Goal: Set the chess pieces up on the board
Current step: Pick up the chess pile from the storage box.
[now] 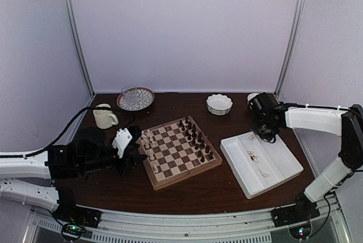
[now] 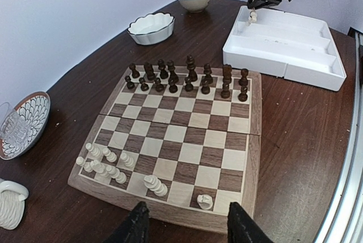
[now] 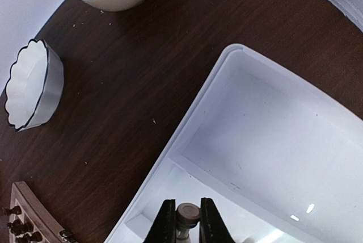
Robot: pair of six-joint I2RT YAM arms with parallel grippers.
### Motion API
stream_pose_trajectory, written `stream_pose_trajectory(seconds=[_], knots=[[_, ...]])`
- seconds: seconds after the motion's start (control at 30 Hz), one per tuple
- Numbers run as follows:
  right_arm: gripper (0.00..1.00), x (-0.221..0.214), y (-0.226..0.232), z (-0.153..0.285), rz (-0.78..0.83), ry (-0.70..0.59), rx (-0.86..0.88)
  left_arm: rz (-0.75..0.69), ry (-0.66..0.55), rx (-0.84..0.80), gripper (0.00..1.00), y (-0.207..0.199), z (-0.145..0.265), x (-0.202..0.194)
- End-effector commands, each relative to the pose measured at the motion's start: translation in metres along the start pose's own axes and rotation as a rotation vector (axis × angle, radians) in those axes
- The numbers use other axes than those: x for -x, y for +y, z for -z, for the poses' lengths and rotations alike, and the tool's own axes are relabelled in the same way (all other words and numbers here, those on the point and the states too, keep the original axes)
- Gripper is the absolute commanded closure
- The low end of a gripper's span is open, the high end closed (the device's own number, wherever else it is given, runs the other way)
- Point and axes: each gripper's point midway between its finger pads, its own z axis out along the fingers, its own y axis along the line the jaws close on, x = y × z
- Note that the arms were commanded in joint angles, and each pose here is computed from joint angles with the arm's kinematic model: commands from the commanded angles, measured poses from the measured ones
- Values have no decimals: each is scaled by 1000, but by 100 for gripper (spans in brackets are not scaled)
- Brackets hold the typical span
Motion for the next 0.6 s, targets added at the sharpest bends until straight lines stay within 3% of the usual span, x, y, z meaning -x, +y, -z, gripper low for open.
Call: stream_pose_trajectory(seconds=[0.0,0.27,0.57], knots=[[100,7,-7,7,168,-63,11,12,-34,3,52,2,2,9],[100,2,11,22,410,-95,216,5,-33,1,52,1,2,8],[100,-32,63,65,584,-24,663,-37,-72,-86,50,-15,-2,17]])
